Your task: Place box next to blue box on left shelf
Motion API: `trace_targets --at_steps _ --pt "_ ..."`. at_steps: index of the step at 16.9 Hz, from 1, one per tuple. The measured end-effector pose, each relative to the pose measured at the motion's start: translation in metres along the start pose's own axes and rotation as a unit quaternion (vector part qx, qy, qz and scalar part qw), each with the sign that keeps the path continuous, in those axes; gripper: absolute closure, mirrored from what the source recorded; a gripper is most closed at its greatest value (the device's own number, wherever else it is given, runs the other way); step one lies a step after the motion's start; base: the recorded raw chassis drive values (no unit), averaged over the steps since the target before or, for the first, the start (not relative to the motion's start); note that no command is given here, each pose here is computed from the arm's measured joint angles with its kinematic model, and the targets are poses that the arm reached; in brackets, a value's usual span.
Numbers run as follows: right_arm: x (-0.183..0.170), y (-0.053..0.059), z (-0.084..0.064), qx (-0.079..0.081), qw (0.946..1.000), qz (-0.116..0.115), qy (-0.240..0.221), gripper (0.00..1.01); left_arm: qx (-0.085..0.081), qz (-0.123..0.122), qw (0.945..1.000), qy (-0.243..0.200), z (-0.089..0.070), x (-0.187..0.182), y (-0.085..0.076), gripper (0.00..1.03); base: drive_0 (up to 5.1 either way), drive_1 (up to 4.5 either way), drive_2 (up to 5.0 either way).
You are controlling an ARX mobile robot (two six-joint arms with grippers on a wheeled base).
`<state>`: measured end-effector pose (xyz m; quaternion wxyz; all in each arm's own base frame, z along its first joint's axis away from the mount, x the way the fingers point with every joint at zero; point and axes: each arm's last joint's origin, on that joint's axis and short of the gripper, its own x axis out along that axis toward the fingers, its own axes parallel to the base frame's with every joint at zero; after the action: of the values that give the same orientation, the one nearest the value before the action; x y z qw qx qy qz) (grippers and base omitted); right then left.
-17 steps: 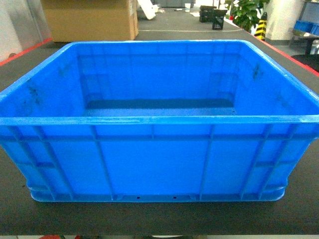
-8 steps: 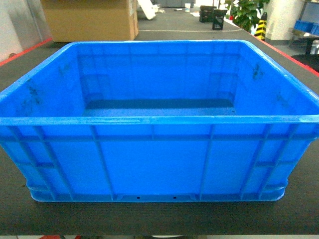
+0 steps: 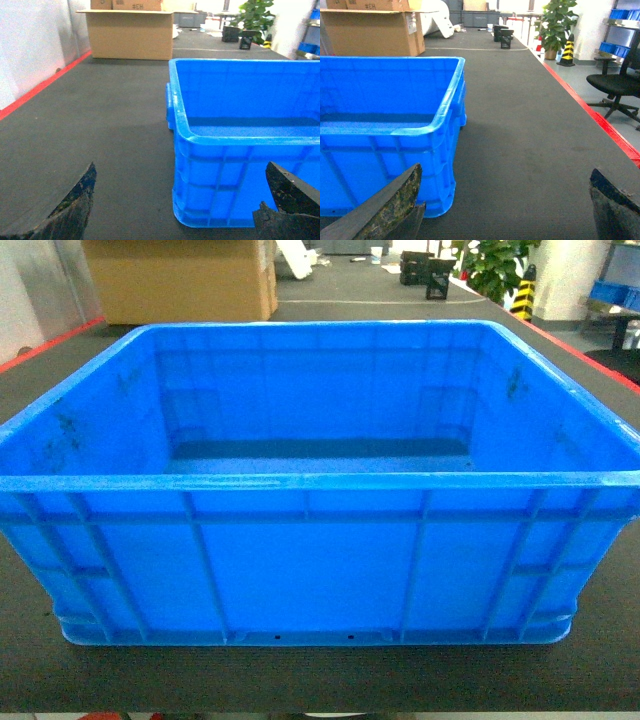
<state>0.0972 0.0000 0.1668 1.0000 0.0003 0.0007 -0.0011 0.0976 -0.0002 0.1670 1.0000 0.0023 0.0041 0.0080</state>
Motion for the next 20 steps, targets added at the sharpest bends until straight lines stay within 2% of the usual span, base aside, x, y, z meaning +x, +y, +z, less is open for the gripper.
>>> trace_targets --at_steps 1,2,3,4,5,7,8,10,12,13,16,17,19,20 --pt "0.002 0.001 0.000 -0.012 0.9997 -0.021 0.004 0.03 0.012 0.045 0.9988 0.010 0.000 0.003 -0.003 0.05 0.0 0.00 0.0" --pt "0.006 0.005 0.001 -0.015 0.9996 -0.021 0.008 0.03 0.019 0.077 0.9967 0.016 0.003 0.009 -0.005 0.05 0.0 0.00 0.0" --pt "0.015 0.010 0.009 -0.011 0.9999 -0.008 0.009 0.03 0.019 0.118 0.9928 0.009 0.015 0.020 0.001 0.05 0.0 0.00 0.0" --pt "0.029 0.017 0.030 -0.006 0.9999 0.004 -0.010 0.03 0.021 0.123 0.9920 -0.022 0.041 0.038 0.005 0.05 0.0 0.00 0.0" --pt "0.043 0.022 0.050 -0.002 0.9995 0.013 -0.029 0.03 0.020 0.098 0.9940 -0.043 0.063 0.056 0.003 0.05 0.0 0.00 0.0" --pt "0.083 0.032 0.082 0.013 0.9992 0.021 -0.030 0.03 0.013 0.055 0.9975 -0.042 0.090 0.099 -0.002 0.05 0.0 0.00 0.0" --pt "0.110 0.037 0.087 0.021 0.9994 0.028 0.004 0.03 0.005 0.049 0.9986 -0.018 0.094 0.126 -0.003 0.05 0.0 0.00 0.0" --pt "0.166 0.045 0.081 0.032 0.9962 0.022 0.078 0.03 -0.005 0.047 0.9980 0.042 0.091 0.173 -0.008 0.05 0.0 0.00 0.0" --pt "0.202 0.052 0.073 0.042 0.9907 0.030 0.126 0.03 -0.010 0.029 0.9958 0.086 0.083 0.196 -0.015 0.05 0.0 0.00 0.0" --pt "0.212 0.055 0.069 0.047 0.9879 0.035 0.144 0.03 -0.015 0.016 0.9930 0.116 0.076 0.206 -0.020 0.05 0.0 0.00 0.0" --pt "0.231 0.061 0.053 0.039 0.9806 0.033 0.189 0.03 -0.022 0.006 0.9805 0.195 0.060 0.223 -0.028 0.05 0.0 0.00 0.0" --pt "0.236 0.062 0.046 0.036 0.9763 0.031 0.211 0.03 -0.021 0.003 0.9749 0.222 0.055 0.228 -0.030 0.05 0.0 0.00 0.0" --pt "0.241 0.063 0.034 0.026 0.9710 0.023 0.237 0.03 -0.018 0.008 0.9638 0.266 0.042 0.232 -0.030 0.05 0.0 0.00 0.0" --pt "0.242 0.064 0.031 0.024 0.9696 0.023 0.242 0.03 -0.016 0.011 0.9610 0.276 0.039 0.232 -0.030 0.05 0.0 0.00 0.0"
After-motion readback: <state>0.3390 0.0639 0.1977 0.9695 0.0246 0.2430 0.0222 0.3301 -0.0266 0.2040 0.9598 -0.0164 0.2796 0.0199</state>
